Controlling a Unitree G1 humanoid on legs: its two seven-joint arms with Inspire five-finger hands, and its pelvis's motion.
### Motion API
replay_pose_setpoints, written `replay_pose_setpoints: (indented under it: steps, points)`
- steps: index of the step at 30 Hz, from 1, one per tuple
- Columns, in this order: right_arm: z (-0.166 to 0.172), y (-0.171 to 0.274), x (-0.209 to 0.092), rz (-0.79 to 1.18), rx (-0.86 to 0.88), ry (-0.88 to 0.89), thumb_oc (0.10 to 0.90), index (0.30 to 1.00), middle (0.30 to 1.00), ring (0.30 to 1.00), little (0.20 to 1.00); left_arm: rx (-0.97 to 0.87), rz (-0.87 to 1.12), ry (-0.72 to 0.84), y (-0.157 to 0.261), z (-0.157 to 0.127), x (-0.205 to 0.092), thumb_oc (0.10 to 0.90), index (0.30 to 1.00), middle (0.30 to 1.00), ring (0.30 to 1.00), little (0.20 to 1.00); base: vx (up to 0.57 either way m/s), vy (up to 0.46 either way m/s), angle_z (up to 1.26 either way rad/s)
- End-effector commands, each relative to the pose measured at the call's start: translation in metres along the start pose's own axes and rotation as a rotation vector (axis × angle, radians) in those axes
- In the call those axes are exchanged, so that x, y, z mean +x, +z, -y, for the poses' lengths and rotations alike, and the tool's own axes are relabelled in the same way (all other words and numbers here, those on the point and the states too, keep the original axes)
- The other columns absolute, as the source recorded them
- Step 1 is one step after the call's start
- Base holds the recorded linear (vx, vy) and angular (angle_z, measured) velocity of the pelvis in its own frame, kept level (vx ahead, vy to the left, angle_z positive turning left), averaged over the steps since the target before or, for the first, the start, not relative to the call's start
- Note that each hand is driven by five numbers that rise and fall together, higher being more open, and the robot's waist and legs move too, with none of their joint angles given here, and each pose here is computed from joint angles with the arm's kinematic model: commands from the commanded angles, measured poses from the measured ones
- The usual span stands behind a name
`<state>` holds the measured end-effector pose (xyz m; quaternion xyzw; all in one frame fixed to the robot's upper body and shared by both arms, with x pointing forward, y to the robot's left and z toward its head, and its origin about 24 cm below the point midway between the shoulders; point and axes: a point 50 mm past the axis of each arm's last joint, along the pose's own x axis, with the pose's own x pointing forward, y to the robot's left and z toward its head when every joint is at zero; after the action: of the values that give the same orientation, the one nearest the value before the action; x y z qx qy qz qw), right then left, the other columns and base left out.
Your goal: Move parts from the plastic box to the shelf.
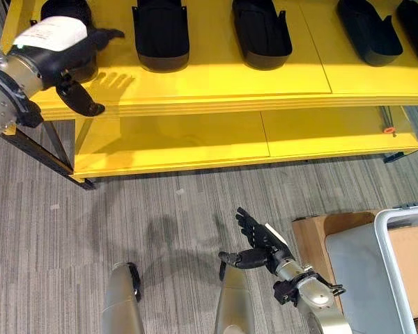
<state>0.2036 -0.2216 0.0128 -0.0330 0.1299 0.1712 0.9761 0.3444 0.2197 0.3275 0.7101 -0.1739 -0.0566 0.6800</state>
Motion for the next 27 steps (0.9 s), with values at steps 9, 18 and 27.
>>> replay_pose_setpoints:
  steps: [9, 18, 27]
  points:
    - [0.009, 0.021, -0.012, 0.124, -0.02, 0.017, 0.9, 1.0, 1.0, 1.0, 1.0, 0.026, 0.079, 0.124, 0.013, -0.048, -0.01, 0.9, 1.0, 1.0, 1.0, 1.0, 0.0, 0.0, 0.0]
    - [0.008, 0.022, -0.011, 0.131, -0.02, 0.012, 0.9, 1.0, 1.0, 1.0, 1.0, -0.012, -0.032, 0.085, -0.012, -0.029, -0.013, 0.9, 1.0, 1.0, 1.0, 1.0, 0.0, 0.0, 0.0]
    - [0.008, 0.025, -0.009, 0.146, -0.031, 0.002, 0.9, 1.0, 1.0, 1.0, 1.0, -0.094, -0.218, 0.049, -0.052, -0.002, -0.017, 0.9, 1.0, 1.0, 1.0, 1.0, 0.0, 0.0, 0.0]
